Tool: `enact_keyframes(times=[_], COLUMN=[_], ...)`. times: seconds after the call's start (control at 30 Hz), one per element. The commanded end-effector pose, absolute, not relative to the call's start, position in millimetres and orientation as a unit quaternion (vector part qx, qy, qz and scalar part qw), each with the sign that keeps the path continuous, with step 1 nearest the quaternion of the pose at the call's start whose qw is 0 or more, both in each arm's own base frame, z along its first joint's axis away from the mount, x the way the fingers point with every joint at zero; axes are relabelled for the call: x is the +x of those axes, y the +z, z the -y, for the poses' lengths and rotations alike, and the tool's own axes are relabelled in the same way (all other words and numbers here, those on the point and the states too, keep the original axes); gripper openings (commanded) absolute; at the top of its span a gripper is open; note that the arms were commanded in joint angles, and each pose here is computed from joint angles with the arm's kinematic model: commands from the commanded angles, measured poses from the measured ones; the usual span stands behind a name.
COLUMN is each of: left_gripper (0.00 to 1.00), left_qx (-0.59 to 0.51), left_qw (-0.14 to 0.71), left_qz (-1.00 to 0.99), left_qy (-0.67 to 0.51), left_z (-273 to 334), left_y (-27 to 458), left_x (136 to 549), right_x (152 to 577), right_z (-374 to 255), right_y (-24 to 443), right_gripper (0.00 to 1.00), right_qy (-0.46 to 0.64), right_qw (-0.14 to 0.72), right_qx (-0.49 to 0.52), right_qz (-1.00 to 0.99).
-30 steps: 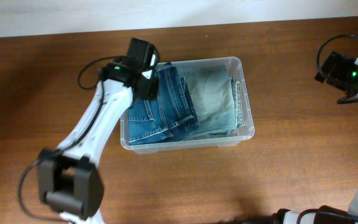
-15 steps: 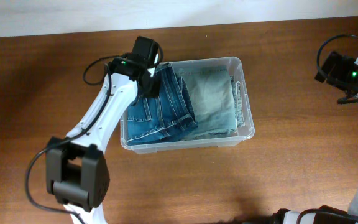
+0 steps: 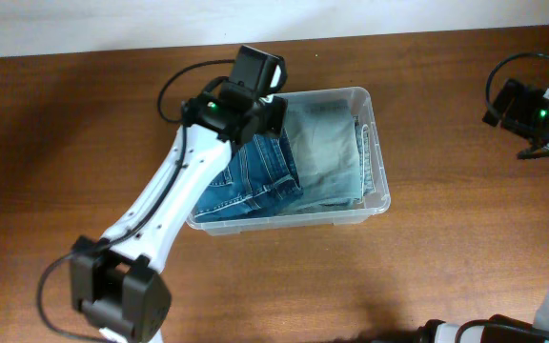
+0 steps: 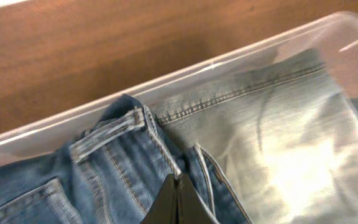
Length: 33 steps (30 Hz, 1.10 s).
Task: Pack container
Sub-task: 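Open the left gripper and press the jeans flat in the box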
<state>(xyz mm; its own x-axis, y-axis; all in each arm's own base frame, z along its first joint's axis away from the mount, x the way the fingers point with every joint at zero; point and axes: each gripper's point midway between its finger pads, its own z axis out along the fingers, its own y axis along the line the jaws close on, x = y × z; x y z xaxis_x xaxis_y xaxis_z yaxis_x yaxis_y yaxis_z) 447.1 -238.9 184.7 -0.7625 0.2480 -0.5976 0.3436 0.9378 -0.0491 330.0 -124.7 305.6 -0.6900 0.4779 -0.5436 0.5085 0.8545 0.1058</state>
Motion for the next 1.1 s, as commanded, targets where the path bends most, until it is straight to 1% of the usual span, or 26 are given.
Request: enact_keyframes(times=[0.0,0.13,0.23,0.33,0.43,0.53,0.6,0.67,0.83,1.07], left_gripper=[0.0,0.01,0.01,0.01,0.0,0.0,0.01,0.01,0.01,0.01], left_qx=[0.155,0.163,0.164,0.164,0.163,0.161,0.161,0.165,0.178,0.182], left_qw=[0.266,0.232,0.229,0.248,0.27,0.292,0.289,0.267,0.164,0.091], left_qz=[-0.949,-0.956,-0.956,-0.951,-0.944,-0.937,-0.938,-0.944,-0.964,-0.976], left_qy=[-0.07,-0.075,-0.079,-0.087,-0.095,-0.102,-0.102,-0.099,-0.108,-0.084], left_z=[242.9,250.0,252.7,256.0,256.1,252.6,247.4,242.6,236.5,224.3], left_y=[140.2,106.0,101.8,121.5,155.4,189.8,200.8,200.6,177.0,138.0], left_x=[451.9,450.9,451.0,455.9,456.0,450.0,440.5,426.3,383.1,351.2], right_x=[329.5,329.5,329.5,329.5,329.5,329.5,329.6,329.5,329.5,329.5], right_z=[127.9,127.9,127.9,127.9,127.9,127.9,127.9,127.9,127.9,127.9], right_y=[305.9,306.1,305.9,306.1,306.1,306.0,306.0,306.0,306.0,306.1], right_gripper=[0.99,0.99,0.99,0.99,0.99,0.98,0.98,0.98,0.99,0.98], right_qy=[-0.031,-0.031,-0.031,-0.031,-0.031,-0.031,-0.031,-0.031,-0.031,-0.031], right_qw=[0.289,0.289,0.289,0.289,0.289,0.289,0.289,0.289,0.289,0.289], right_qx=[0.274,0.274,0.274,0.274,0.274,0.274,0.274,0.274,0.274,0.274], right_qz=[-0.917,-0.917,-0.917,-0.917,-0.917,-0.917,-0.917,-0.917,-0.917,-0.917])
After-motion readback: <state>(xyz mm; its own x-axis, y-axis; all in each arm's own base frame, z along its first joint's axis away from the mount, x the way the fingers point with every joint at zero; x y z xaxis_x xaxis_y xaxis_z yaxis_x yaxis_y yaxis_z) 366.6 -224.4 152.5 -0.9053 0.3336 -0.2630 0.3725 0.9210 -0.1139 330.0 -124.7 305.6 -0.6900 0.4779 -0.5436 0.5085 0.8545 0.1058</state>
